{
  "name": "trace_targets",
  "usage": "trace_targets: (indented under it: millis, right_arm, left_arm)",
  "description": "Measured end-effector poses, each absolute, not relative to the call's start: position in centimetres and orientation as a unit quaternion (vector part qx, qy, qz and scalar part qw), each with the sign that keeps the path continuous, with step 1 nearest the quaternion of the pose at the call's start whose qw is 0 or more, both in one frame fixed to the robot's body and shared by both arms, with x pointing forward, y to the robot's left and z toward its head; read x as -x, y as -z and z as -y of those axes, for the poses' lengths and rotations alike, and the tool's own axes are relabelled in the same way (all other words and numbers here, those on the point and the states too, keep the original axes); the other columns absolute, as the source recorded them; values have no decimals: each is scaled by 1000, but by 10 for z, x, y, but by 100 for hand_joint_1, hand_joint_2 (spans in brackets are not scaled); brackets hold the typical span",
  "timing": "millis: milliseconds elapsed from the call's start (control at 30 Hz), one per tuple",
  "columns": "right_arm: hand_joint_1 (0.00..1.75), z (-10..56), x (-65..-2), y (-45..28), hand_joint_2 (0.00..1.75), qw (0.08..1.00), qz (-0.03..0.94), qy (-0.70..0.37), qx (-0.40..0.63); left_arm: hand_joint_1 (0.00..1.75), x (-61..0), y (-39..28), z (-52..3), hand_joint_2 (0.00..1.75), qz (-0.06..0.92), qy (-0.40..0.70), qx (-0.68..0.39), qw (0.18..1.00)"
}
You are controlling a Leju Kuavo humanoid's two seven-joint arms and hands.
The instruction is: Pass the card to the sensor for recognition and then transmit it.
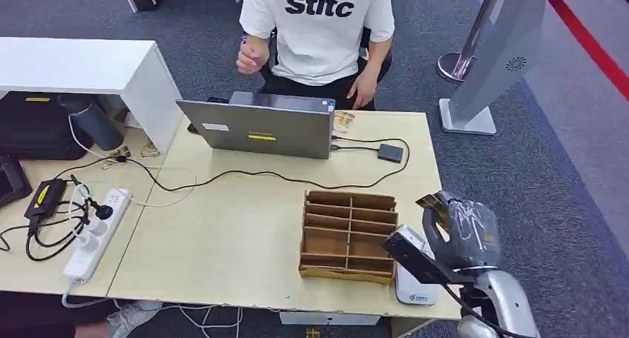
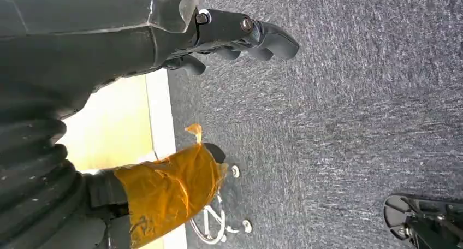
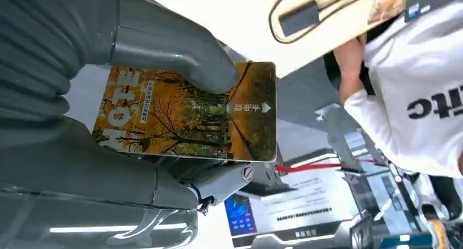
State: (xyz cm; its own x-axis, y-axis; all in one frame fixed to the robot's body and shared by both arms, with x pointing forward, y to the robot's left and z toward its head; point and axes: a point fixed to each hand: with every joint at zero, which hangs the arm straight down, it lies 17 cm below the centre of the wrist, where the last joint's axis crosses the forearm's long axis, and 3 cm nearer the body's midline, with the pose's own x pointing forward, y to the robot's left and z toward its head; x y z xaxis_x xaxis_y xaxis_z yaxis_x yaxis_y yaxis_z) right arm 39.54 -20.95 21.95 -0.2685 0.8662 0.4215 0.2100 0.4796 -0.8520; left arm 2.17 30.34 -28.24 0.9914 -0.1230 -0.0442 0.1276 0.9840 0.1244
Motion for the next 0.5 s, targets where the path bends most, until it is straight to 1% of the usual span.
trace_targets:
  millis: [100, 200, 267, 367, 400, 500]
  right_arm:
    - [175, 206, -396, -225, 175, 471, 724, -340, 371]
    - [175, 183, -403, -241, 175, 457, 757, -339, 323]
    - [175, 156, -418, -253, 175, 442, 775, -352, 283]
    - [175, 91, -447, -263, 175, 426, 795, -391, 182]
    - [175, 73, -461, -266, 175, 422, 794, -404, 169]
    - [175, 28, -519, -288, 175, 407, 770, -449, 198]
  left_arm:
    - [0, -22, 282, -303, 175, -18, 64, -63, 996]
    - [0, -21, 282, -305, 175, -19, 73, -64, 995]
    - [0, -23, 282, -310, 175, -19, 83, -66, 994]
    - [0, -30, 282, -319, 175, -12, 104, -67, 992]
    - [0, -31, 281, -323, 175, -10, 111, -67, 991]
    - [0, -38, 281, -332, 175, -5, 129, -68, 989]
